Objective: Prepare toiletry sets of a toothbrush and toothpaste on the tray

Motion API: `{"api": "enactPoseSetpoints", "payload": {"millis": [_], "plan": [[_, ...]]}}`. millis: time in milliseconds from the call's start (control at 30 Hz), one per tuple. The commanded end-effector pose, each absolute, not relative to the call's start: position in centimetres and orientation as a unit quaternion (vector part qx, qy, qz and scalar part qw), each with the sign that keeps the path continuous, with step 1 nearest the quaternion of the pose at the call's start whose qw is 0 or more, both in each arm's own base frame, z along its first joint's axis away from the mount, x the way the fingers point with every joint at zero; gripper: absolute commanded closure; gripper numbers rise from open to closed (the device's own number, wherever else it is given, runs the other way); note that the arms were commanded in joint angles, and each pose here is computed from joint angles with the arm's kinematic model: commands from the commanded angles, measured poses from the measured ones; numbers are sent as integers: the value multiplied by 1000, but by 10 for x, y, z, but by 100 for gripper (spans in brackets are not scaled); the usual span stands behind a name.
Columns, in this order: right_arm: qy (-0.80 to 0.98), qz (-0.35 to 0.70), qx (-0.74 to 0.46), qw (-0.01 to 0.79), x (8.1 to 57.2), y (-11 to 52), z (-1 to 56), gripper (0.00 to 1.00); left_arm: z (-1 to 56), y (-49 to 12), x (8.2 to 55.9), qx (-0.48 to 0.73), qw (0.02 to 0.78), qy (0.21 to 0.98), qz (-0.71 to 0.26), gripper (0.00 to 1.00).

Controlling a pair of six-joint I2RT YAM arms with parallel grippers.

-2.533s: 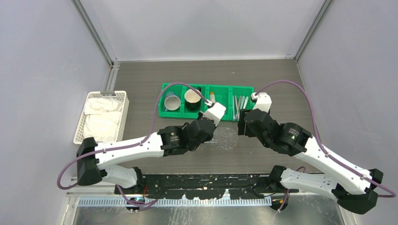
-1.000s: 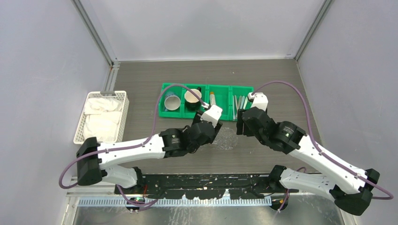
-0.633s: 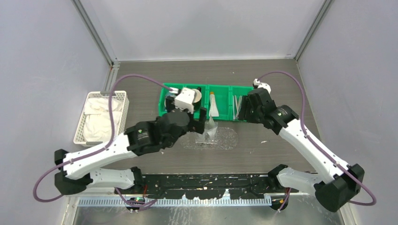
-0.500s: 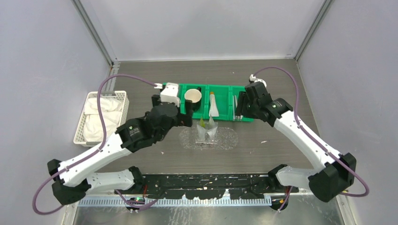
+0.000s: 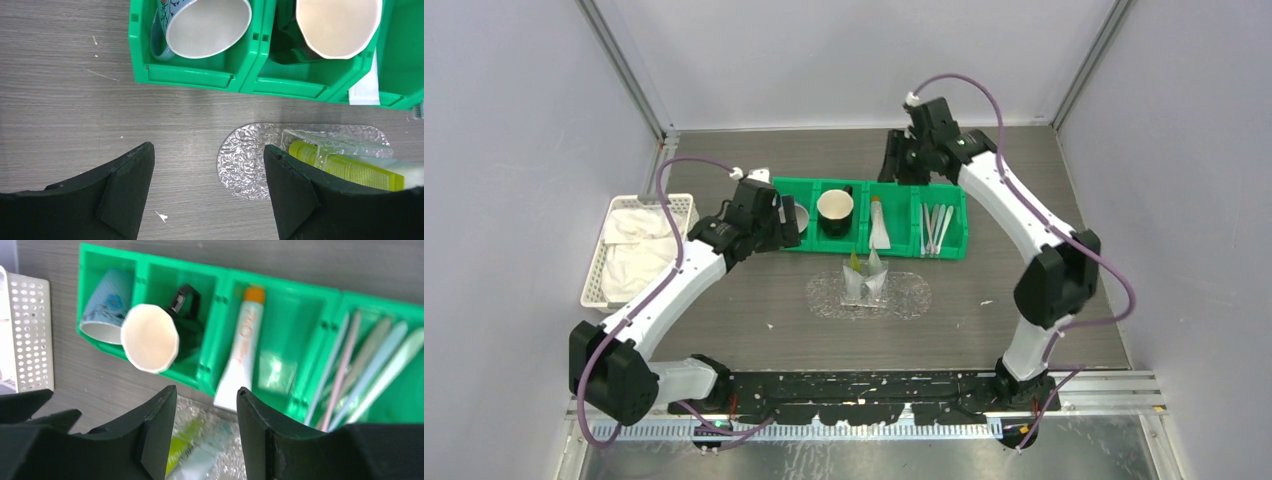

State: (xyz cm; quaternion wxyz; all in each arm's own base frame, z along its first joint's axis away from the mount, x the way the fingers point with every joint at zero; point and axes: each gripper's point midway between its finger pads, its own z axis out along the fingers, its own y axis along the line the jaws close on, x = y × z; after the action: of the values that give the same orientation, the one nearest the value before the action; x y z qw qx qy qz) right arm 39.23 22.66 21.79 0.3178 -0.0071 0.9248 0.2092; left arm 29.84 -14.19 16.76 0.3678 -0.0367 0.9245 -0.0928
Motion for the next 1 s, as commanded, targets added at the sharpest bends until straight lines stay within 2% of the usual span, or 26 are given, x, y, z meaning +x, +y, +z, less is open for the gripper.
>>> {"api": "enactPoseSetpoints", "payload": {"millis": [0, 133, 233, 667, 800, 967], "plan": [[923, 199, -98, 315, 399, 266, 237, 48, 183, -157, 308, -35, 382, 911, -151, 20], [931, 98, -131, 327, 422, 274, 212, 48, 180, -157, 302, -33, 378, 912, -157, 21], [937, 71, -142, 310, 426, 280, 186, 48, 180, -154, 296, -34, 381, 910, -158, 21], [945, 73, -155, 278, 418, 311, 135, 49, 174, -153, 289, -34, 380, 909, -166, 22], [949, 83, -152, 263, 420, 321, 118, 55, 174, -153, 287, -35, 380, 909, -170, 22], [953, 90, -151, 247, 419, 331, 102, 56, 173, -153, 286, -34, 379, 909, -171, 23]]}}
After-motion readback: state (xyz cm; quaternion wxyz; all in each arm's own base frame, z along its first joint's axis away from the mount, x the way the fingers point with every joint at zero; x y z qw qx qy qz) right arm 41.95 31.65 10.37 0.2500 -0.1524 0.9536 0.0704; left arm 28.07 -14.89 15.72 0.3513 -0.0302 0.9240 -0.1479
